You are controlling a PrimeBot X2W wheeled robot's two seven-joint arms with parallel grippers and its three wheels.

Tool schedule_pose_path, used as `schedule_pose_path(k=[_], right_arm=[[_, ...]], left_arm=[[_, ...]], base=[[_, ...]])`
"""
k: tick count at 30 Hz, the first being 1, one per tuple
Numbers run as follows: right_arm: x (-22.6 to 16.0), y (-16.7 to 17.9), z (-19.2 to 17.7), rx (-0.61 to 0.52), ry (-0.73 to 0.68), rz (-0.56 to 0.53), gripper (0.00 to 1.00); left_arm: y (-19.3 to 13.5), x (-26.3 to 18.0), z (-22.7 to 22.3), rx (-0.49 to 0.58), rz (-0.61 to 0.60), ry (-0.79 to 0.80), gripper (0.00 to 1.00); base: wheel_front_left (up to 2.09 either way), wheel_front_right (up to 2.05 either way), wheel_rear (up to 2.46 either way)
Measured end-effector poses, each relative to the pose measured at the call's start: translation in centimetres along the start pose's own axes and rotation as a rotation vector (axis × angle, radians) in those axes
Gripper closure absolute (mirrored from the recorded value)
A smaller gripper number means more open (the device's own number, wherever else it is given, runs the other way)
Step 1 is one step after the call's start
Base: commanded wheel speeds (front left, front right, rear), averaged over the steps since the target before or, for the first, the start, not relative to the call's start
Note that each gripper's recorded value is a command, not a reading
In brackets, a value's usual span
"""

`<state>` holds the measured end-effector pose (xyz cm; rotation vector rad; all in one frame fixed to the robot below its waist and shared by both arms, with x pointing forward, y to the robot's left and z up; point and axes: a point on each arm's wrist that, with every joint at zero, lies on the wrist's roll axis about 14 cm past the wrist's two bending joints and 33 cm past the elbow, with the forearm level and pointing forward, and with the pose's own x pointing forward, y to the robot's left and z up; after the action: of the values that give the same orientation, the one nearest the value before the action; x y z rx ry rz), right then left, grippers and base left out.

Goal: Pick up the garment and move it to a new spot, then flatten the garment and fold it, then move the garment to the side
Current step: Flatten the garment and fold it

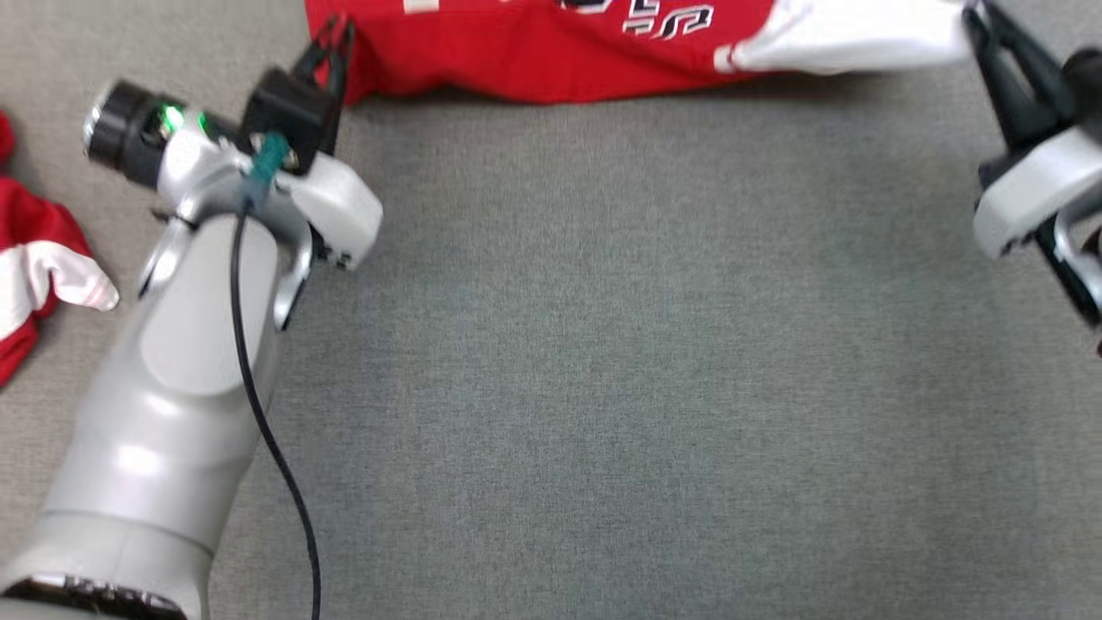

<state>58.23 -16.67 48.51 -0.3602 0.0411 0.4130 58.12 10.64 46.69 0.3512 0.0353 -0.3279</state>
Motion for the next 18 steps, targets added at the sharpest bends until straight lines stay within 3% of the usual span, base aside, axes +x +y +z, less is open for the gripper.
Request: schedule_pose_path(k=[12, 18], right_arm=[[-7.5, 2.2, -3.6, 0.119, 0.168, 0.009, 1.00], [-10.9, 3.9, -4.5, 0.173, 0.221, 0.029, 1.00]], left_arm=[[-2.8, -6.8, -1.0, 0.089, -0.095, 0.063, 1.00], [-3.6, -10.4, -2.5, 0.069, -0.103, 0.121, 1.00]], base=[[0.00, 0.00, 0.00], [0.00, 0.00, 0.00]])
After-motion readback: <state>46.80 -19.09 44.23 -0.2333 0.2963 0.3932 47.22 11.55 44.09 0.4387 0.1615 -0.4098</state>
